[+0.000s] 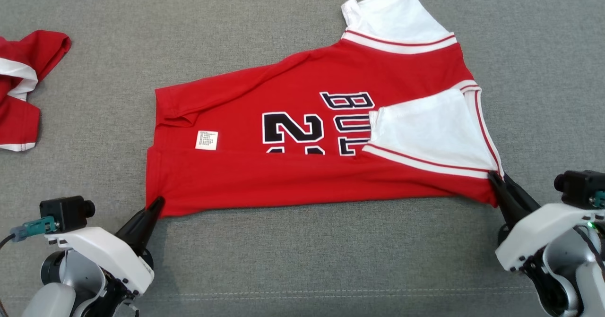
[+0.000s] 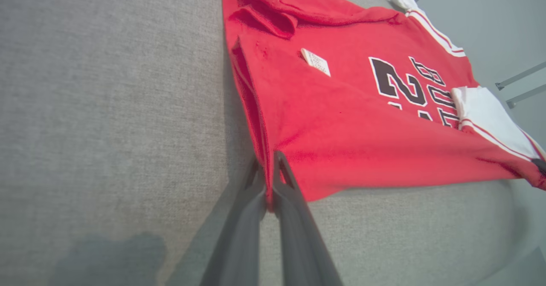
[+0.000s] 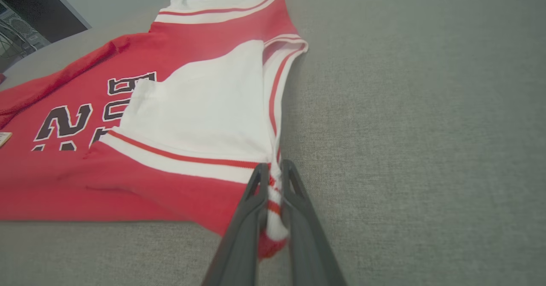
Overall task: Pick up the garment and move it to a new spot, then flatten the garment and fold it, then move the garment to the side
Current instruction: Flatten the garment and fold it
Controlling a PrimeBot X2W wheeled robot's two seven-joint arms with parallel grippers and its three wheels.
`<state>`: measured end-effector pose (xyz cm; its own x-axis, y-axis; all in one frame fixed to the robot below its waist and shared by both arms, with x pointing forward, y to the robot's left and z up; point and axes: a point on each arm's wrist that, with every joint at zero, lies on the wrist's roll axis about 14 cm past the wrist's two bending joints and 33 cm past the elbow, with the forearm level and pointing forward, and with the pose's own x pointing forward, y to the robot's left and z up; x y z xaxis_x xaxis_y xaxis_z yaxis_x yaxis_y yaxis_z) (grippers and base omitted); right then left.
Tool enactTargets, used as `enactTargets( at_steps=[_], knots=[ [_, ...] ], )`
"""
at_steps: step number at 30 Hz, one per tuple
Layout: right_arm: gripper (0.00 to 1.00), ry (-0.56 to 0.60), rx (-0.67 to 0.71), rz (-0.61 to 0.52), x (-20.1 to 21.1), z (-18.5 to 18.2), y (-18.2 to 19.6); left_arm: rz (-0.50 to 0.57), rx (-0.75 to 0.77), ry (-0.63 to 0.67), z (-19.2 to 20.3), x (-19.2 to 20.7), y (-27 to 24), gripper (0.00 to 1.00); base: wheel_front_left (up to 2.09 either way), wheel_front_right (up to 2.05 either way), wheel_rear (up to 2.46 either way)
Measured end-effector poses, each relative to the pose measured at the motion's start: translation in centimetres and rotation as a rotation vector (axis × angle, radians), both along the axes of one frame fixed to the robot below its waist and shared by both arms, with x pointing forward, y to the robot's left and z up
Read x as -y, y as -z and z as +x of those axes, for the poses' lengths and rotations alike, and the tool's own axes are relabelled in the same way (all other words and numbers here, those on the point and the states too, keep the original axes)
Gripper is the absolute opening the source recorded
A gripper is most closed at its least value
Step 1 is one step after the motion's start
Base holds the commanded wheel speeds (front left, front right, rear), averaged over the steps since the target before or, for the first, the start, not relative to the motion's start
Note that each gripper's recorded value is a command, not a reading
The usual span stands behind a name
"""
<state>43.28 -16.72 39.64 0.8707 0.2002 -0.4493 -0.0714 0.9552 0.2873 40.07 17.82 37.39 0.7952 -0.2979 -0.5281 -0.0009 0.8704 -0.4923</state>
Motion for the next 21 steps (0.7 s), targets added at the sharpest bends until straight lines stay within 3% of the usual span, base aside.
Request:
enactTargets(
  at_steps=[9,10,11,12,21],
  knots=[
    [0.00,0.064,-0.056,0.011,1.3,-5.1,-0.6,-0.009,-0.048,0.003,-2.4,0.2,0.1,0.00,0.00,0.00,0.00],
    [0.97,0.065,-0.056,0.007,1.4,-5.2,-0.7,-0.008,-0.057,0.004,-2.4,0.3,0.2,0.00,0.00,0.00,0.00],
    [1.00,0.067,-0.056,0.006,1.3,-5.3,-0.7,-0.010,-0.055,0.003,-2.4,0.4,0.2,0.22,0.00,0.00,0.00],
    [1.00,0.069,-0.054,-0.003,1.4,-5.3,-0.7,-0.006,-0.059,-0.002,-2.4,0.3,0.2,1.00,0.00,0.00,0.00],
    [1.00,0.114,0.117,-0.087,3.0,-4.7,-3.8,0.118,0.025,-0.103,-2.7,-2.4,-1.4,1.00,0.00,0.00,0.00]
  ],
)
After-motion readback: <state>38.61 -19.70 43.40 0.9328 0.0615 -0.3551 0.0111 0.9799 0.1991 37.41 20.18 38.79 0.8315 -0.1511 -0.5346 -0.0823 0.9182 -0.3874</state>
